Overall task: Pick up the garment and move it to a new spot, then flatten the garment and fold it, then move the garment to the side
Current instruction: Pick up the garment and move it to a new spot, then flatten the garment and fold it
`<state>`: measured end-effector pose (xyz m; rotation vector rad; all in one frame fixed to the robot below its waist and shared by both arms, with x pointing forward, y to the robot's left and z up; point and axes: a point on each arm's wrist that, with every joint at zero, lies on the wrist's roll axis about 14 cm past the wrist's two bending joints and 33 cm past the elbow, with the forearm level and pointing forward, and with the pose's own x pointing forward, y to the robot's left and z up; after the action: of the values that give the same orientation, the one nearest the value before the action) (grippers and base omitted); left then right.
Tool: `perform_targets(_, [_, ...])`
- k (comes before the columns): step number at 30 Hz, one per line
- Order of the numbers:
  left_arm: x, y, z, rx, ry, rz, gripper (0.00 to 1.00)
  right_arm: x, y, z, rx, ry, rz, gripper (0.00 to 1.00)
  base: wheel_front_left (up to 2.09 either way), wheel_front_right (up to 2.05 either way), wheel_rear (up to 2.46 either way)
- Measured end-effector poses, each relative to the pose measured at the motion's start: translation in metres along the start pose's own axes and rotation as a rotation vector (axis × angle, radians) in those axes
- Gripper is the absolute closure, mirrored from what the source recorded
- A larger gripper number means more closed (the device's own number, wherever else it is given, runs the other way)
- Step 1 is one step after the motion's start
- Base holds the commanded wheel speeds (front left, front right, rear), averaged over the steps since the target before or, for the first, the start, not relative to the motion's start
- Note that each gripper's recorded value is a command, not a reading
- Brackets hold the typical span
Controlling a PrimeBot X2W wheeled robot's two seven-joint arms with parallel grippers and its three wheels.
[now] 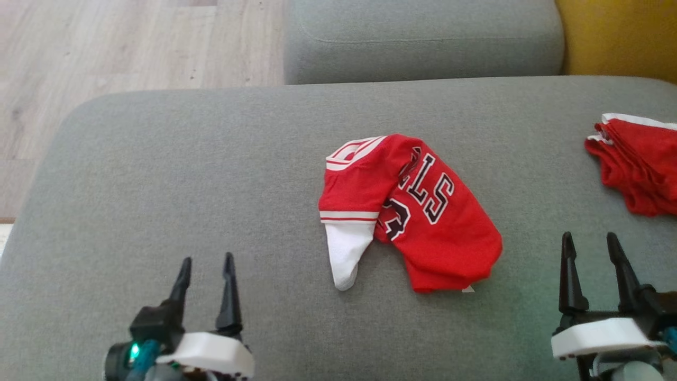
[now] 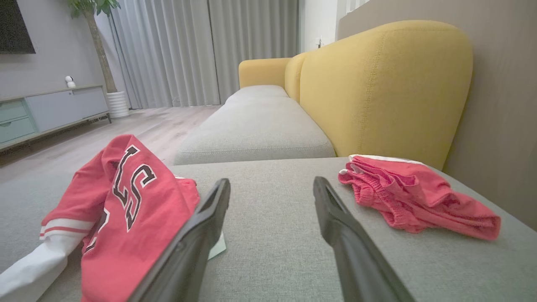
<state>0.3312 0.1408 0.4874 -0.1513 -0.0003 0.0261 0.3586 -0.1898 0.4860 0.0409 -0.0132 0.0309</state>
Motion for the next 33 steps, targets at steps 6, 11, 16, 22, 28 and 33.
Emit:
perform_targets(6, [-0.009, 0.022, 0.001, 0.014, -0.004, 0.050, 0.00, -0.003, 0.004, -0.012, 0.014, 0.037, 0.011, 0.00, 0.00, 0.00, 0.00])
perform_targets(11, [-0.014, 0.033, -0.002, 0.019, 0.003, 0.065, 0.00, -0.004, 0.008, -0.018, 0.017, 0.058, 0.022, 0.00, 0.00, 0.00, 0.00])
perform_targets(16, [-0.014, 0.036, -0.003, 0.022, 0.007, 0.067, 0.00, -0.005, 0.011, -0.020, 0.021, 0.063, 0.029, 0.00, 0.00, 0.00, 0.00])
perform_targets(22, [-0.013, 0.033, -0.007, 0.020, 0.020, 0.055, 0.00, -0.007, 0.009, -0.023, 0.022, 0.073, 0.024, 0.00, 0.00, 0.00, 0.00])
perform_targets(28, [-0.012, 0.032, -0.008, 0.020, 0.023, 0.050, 0.00, -0.007, 0.009, -0.024, 0.023, 0.076, 0.022, 0.00, 0.00, 0.00, 0.00])
perform_targets(33, [-0.010, 0.029, -0.009, 0.018, 0.028, 0.040, 0.00, -0.008, 0.010, -0.025, 0.029, 0.078, 0.024, 0.00, 0.00, 0.00, 0.00])
